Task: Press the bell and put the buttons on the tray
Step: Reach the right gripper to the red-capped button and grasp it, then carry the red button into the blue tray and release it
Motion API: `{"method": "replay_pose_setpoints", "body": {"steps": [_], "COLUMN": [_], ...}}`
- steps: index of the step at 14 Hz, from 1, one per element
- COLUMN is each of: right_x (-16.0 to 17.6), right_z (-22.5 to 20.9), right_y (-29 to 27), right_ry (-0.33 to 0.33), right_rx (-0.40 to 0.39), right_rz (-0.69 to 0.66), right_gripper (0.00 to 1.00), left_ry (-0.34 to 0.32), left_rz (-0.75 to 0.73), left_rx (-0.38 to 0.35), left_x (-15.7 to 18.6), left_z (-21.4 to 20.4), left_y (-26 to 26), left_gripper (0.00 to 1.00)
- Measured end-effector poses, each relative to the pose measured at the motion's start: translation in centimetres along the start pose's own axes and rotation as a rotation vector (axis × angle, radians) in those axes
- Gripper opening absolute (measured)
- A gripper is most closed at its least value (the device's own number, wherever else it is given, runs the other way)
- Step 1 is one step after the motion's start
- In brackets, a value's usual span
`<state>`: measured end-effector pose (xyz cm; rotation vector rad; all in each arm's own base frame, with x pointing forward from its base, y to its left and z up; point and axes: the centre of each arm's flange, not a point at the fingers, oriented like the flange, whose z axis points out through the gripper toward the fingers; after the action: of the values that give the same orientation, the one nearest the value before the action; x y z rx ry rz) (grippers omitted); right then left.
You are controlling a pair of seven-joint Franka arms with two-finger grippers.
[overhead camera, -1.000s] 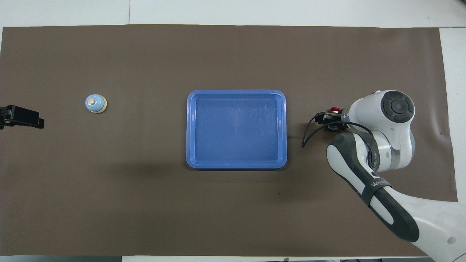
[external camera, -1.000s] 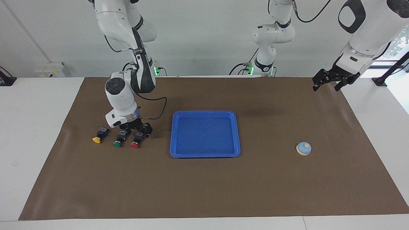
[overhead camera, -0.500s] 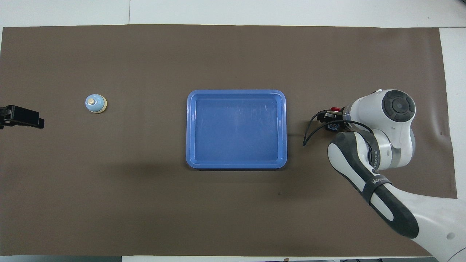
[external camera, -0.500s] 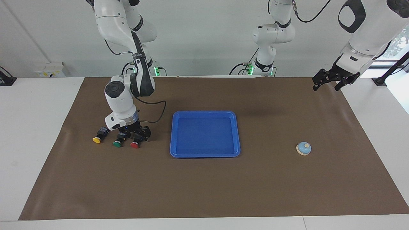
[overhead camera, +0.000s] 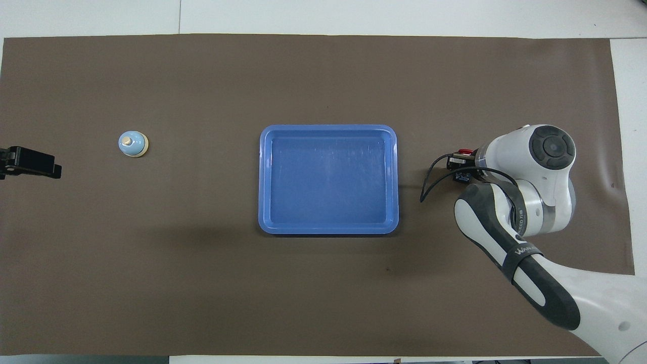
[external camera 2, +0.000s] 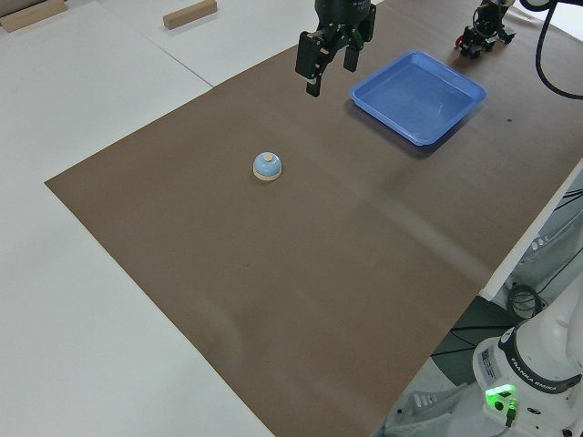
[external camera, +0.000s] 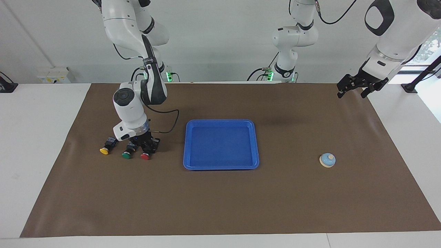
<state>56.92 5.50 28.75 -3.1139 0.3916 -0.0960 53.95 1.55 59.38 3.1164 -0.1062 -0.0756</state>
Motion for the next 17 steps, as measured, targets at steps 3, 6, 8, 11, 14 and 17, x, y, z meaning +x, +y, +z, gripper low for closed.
{"method": "replay_pose_setpoints", "body": {"steps": [3,6,8,11,14,17], "right_x": [0.1,1.2,2.5,1.3,-2.4,-5.0], "right_z": [-0.1,-2.4,-6.4,-10.5,-10.2,-8.1], "right_y": [-0.1,-1.3,-4.1,-10.8,-16.8,-20.7], "right_ry": [0.002,-0.022,-0.041,-0.033,-0.04,-0.053], "right_rx": [0.001,-0.01,-0.014,0.014,0.016,0.012], "right_rz": [-0.001,-0.016,-0.034,-0.004,-0.02,-0.058], "right_gripper": [0.43,0.43,0.43,0.43,0.43,0.43], "left_ry": [0.0,0.0,0.0,0.0,0.0,0.0], "left_rz": [0.0,0.0,0.0,0.0,0.0,0.0], "left_rx": [0.0,0.0,0.0,0.0,0.0,0.0], "left_x": [0.0,0.0,0.0,0.0,0.0,0.0], "left_z": [0.0,0.0,0.0,0.0,0.0,0.0], "left_y": [0.0,0.0,0.0,0.0,0.0,0.0], "left_gripper": [1.0,1.0,1.0,1.0,1.0,1.0]}}
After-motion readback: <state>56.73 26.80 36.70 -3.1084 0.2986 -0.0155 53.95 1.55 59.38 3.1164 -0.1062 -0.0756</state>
